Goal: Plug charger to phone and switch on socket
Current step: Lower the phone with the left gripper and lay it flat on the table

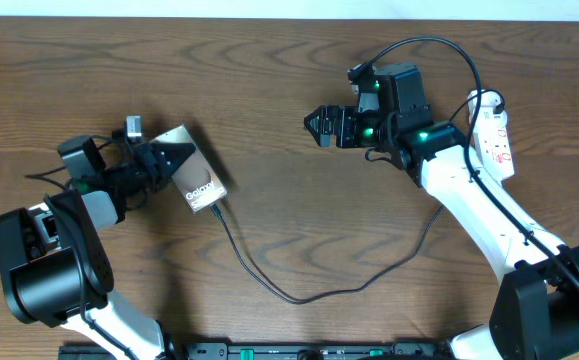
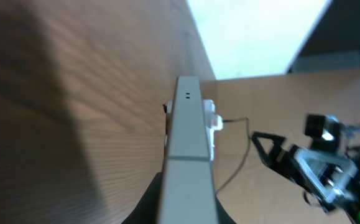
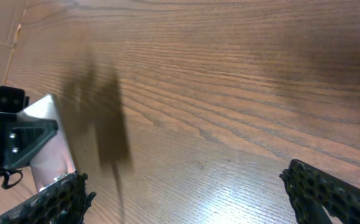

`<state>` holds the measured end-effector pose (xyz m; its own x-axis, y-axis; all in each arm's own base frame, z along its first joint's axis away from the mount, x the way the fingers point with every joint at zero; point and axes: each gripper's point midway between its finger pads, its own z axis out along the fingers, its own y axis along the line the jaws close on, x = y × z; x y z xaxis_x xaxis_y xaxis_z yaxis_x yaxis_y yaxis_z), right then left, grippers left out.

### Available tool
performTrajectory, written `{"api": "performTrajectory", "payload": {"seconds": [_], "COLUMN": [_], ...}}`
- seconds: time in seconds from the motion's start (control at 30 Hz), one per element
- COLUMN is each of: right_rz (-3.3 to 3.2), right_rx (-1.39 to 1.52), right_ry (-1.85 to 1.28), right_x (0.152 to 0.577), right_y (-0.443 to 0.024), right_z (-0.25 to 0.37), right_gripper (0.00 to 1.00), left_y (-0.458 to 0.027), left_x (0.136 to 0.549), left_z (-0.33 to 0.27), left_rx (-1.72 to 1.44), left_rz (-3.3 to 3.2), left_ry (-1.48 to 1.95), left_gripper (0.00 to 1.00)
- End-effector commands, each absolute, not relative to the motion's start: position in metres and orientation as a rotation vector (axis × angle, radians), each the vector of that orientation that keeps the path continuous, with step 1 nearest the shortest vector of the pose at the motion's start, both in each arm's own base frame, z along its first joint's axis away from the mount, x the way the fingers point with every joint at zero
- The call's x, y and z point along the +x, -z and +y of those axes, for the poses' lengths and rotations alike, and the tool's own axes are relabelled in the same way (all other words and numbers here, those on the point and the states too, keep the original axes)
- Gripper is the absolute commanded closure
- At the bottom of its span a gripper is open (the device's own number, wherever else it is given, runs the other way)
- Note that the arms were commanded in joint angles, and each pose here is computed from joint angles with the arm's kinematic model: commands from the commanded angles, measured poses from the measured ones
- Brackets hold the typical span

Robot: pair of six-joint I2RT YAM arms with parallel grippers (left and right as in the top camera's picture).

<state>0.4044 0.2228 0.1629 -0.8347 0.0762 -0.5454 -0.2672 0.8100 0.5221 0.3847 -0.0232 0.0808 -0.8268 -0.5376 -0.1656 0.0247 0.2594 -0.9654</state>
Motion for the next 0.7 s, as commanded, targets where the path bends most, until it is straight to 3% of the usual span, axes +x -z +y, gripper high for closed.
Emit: {"api": "performTrajectory", "payload": {"seconds": [0.0,0.33,0.67], "right_rz": [2.406,2.406,2.406], "right_rx": [-0.162,-0.162,-0.162], "right_ry": [-0.804,-0.804,-0.804], "right_x": [0.405,0.405,0.405], "right_y": [-0.173,-0.173,-0.173], "right_z": [0.223,0.223,0.223], "right_gripper": [0.01,0.01,0.01], "left_y": [-0.065,-0.011,0.008], "left_x": [0.388,0.368,0.36], "left_z": [-0.014,-0.001,0.009], "left_rx": [-0.524,-0.739,-0.849], "left_rz": [2.112,2.323,2.396], "left_ry": [1.492,1.251,1.134], "left_gripper": [0.92,0.93,0.92]}}
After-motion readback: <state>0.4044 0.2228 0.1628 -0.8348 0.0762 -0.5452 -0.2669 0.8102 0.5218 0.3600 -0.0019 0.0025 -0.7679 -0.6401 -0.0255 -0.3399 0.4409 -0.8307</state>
